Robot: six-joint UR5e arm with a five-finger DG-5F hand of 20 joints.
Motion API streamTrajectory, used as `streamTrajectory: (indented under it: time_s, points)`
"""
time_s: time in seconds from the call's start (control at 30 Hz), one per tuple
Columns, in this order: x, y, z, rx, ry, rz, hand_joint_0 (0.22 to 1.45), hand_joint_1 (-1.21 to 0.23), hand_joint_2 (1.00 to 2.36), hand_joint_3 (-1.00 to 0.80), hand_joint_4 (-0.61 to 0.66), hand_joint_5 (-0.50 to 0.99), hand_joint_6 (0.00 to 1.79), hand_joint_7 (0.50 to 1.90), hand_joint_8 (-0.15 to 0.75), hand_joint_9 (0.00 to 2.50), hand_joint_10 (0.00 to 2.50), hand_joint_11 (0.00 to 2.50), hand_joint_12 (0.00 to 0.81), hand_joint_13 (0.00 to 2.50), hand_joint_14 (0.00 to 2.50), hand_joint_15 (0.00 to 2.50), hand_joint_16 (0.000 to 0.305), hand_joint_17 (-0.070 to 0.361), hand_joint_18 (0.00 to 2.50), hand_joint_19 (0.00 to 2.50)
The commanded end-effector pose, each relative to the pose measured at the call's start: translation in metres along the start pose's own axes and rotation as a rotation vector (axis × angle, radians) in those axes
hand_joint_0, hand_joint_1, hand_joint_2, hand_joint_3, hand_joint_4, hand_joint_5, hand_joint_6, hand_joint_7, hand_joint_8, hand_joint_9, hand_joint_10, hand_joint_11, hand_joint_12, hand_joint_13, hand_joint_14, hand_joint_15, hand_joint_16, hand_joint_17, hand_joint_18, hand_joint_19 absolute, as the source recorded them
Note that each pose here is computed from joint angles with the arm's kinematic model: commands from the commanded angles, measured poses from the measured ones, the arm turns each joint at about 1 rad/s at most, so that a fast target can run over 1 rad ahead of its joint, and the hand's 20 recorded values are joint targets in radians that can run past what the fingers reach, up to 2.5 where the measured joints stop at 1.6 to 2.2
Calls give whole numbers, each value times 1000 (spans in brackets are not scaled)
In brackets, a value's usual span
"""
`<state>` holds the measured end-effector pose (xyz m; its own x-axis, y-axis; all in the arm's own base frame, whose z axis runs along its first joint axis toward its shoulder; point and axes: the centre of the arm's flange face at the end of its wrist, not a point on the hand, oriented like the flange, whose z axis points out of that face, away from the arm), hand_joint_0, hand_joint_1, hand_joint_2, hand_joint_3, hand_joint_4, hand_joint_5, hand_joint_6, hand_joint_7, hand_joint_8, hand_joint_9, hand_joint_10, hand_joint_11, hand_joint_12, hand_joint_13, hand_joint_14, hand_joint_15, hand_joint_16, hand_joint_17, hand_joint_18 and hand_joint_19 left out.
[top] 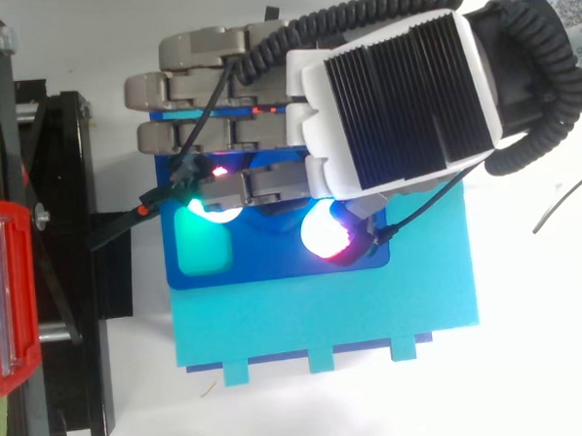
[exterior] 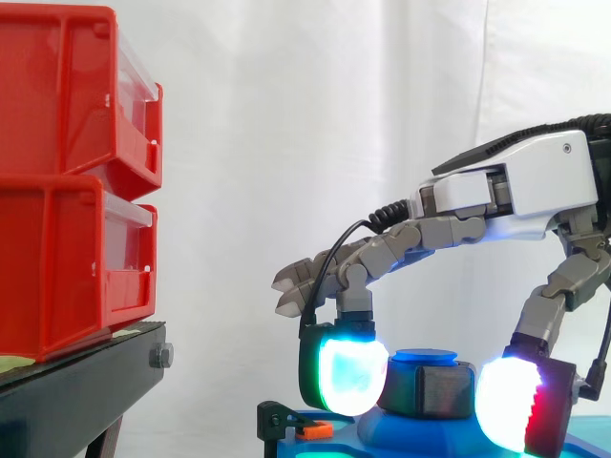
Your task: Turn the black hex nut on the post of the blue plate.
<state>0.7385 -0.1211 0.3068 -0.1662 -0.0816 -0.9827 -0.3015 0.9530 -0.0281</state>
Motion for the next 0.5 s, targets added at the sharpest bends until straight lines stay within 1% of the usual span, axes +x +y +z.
streamTrajectory:
  time_s: [0.0, 0.03, 0.07, 0.13, 0.17, 0.23, 0.27, 0.3, 0.37, 0.4, 0.47]
  points:
    - [-1, 1, 0, -2, -2, -1, 428, -711, 1000, -500, 207, -197, 502, 985, 236, 246, 1, 74, 367, 51, 2, 89, 58, 131, 0, 220]
    - [-5, 1, 1, -3, -8, -2, 420, -699, 1000, -500, 206, -203, 502, 963, 238, 243, 2, 67, 371, 51, 3, 85, 59, 133, 0, 227]
    - [-11, 2, 2, -4, -17, -5, 420, -699, 1000, -500, 206, -203, 502, 963, 238, 243, 2, 67, 371, 51, 3, 85, 59, 133, 0, 227]
    - [-20, 4, 3, -8, -20, -9, 411, -678, 1000, -500, 200, -213, 502, 910, 241, 239, 2, 70, 377, 50, 3, 88, 60, 136, 0, 228]
    - [-26, 4, 2, -11, -16, -8, 408, -677, 1000, -500, 198, -216, 503, 897, 241, 238, 1, 67, 378, 50, 3, 84, 61, 137, 0, 229]
    - [-32, 4, 0, -14, -9, -5, 403, -687, 1000, -500, 182, -223, 503, 866, 237, 224, 0, 60, 380, 46, 2, 83, 61, 138, 0, 222]
    - [-45, 5, -2, -19, -3, -8, 402, -694, 1000, -500, 179, -224, 502, 859, 236, 219, 1, 44, 381, 42, 1, 83, 62, 139, 0, 225]
    - [-52, 5, -2, -20, -4, -12, 396, -700, 1000, -500, 172, -228, 502, 836, 240, 215, 0, 36, 384, 39, 2, 81, 63, 141, 0, 220]
    - [-62, 6, -3, -19, -11, -17, 394, -700, 1000, -500, 169, -232, 503, 822, 239, 203, 0, 22, 384, 32, 4, 79, 63, 141, 0, 218]
    - [-69, 6, -4, -21, -12, -21, 390, -701, 1000, -500, 160, -234, 502, 808, 238, 195, 0, 20, 385, 26, 2, 78, 63, 142, 0, 221]
    - [-74, 5, -5, -21, -14, -22, 388, -698, 1000, -500, 157, -235, 502, 795, 238, 191, 0, 19, 384, 23, 2, 77, 63, 143, 0, 219]
